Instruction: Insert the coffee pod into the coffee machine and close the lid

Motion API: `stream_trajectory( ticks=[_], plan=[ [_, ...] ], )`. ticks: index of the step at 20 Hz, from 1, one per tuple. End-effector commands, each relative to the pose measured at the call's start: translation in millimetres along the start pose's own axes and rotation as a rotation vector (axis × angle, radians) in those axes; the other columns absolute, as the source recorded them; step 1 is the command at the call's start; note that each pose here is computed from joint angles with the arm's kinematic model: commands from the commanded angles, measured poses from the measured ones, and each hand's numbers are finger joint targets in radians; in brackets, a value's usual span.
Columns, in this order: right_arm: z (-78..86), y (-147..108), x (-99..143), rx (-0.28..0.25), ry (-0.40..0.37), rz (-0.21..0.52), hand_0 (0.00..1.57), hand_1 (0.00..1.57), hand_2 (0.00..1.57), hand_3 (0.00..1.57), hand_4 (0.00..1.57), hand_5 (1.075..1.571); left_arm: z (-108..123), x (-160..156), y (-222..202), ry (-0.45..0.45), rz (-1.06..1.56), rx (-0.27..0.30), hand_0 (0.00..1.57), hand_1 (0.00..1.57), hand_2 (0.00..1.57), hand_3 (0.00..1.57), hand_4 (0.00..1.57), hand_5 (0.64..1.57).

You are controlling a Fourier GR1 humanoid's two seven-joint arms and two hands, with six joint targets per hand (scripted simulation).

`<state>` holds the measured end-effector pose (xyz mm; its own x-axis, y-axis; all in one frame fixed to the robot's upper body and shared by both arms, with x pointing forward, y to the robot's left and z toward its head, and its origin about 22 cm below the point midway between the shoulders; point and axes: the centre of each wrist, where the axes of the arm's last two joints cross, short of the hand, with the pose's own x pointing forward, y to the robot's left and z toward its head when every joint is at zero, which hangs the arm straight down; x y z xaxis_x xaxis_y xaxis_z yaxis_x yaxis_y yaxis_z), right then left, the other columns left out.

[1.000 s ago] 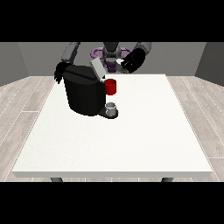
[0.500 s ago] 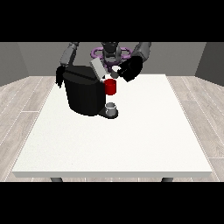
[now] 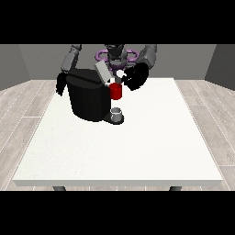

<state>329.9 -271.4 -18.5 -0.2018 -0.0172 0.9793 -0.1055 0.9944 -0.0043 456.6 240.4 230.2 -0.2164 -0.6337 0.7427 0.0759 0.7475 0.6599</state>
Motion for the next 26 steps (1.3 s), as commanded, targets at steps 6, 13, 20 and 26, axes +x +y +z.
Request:
stream_trajectory(
  ticks=[6, 13, 20, 26],
  plan=[
    [-16.4, 5, 8, -0.012, -0.004, -0.008, 0.00, 0.00, 0.00, 0.00, 0.23, 1.571, 0, -3, 14, 0.017, -0.057, -0.015, 1.43, 1.43, 1.49, 1.42, 0.68, 1.571],
    [-18.1, -4, 3, -0.040, -0.010, 0.018, 0.00, 0.00, 0.00, 0.00, 0.26, 1.571, -5, 20, 16, -0.022, -0.065, 0.048, 1.49, 1.49, 1.48, 1.37, 0.63, 1.571],
    [-28.7, 14, 7, 0.018, -0.004, -0.015, 0.00, 0.00, 0.00, 0.00, 0.35, 1.571, -6, 11, 12, -0.015, -0.063, 0.048, 1.41, 1.41, 1.44, 1.37, 0.63, 1.571],
    [15.7, -27, -18, -0.062, 0.049, -0.046, 0.00, 0.00, 0.00, 0.00, 0.20, 1.571, 14, -49, -40, -0.102, 0.123, -0.045, 0.00, 0.00, 0.00, 0.00, 0.00, 1.571]
  ],
)
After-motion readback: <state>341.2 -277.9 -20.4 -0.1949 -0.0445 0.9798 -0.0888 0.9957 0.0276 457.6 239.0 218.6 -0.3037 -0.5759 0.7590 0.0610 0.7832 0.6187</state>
